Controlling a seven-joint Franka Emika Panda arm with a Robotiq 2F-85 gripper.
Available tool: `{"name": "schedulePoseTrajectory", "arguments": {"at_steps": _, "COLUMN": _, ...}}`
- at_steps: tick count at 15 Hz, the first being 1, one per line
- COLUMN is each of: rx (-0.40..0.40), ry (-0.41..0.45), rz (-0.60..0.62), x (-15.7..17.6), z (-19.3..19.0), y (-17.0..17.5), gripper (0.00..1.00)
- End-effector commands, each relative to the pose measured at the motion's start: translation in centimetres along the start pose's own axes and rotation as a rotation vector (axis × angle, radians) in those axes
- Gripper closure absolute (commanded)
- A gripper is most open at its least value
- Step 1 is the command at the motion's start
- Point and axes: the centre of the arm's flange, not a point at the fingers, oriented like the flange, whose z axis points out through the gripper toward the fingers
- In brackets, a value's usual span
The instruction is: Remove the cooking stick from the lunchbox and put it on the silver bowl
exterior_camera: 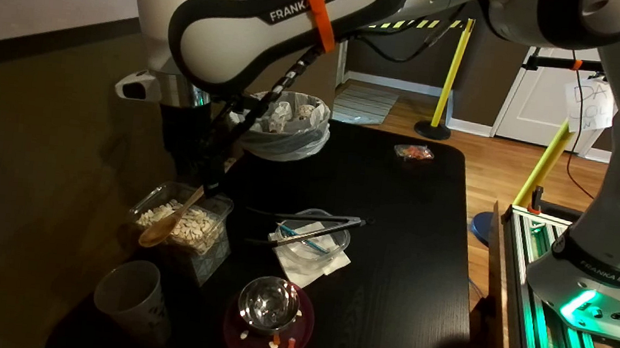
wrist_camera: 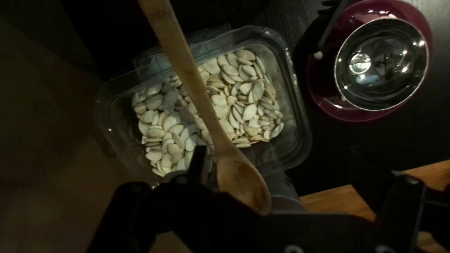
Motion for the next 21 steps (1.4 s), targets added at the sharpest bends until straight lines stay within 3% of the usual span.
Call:
{"name": "schedulePoseTrajectory", "arguments": {"at_steps": 1, "rx": -0.059, "ry": 0.003, "rz": -0.009, "x": 0.0, "z": 3.4, "y": 2.0, "gripper": 0.0}}
{"name": "schedulePoseTrajectory", "arguments": {"at_steps": 5, "rx": -0.105, "ry": -0.019, "rz": -0.009, "x": -0.1, "z": 5.8, "y": 3.2, "gripper": 0.0}}
{"name": "schedulePoseTrajectory", "arguments": {"at_steps": 12, "rx": -0.08, "ry": -0.008, "rz": -0.03, "x": 1.1, "z": 7.0, "y": 3.3, "gripper": 0.03}}
{"name": "schedulePoseTrajectory", "arguments": {"at_steps": 13, "rx": -0.078, "ry": -0.008, "rz": -0.028, "x": 1.3, "z": 7.1, "y": 3.3, "gripper": 0.19}}
{"name": "schedulePoseTrajectory", "arguments": {"at_steps": 14, "rx": -0.07, "ry": -0.002, "rz": -0.033, "x": 1.5, "z": 7.3, "y": 3.2, "gripper": 0.28}}
{"name": "schedulePoseTrajectory", "arguments": {"at_steps": 15, "rx": -0.068, "ry": 0.001, "rz": -0.032, "x": 1.6, "z": 7.4, "y": 3.2, "gripper": 0.3}}
{"name": "schedulePoseTrajectory", "arguments": {"at_steps": 21, "rx": -0.061, "ry": 0.003, "rz": -0.026, "x": 1.7, "z": 8.3, "y": 3.3, "gripper": 0.77}}
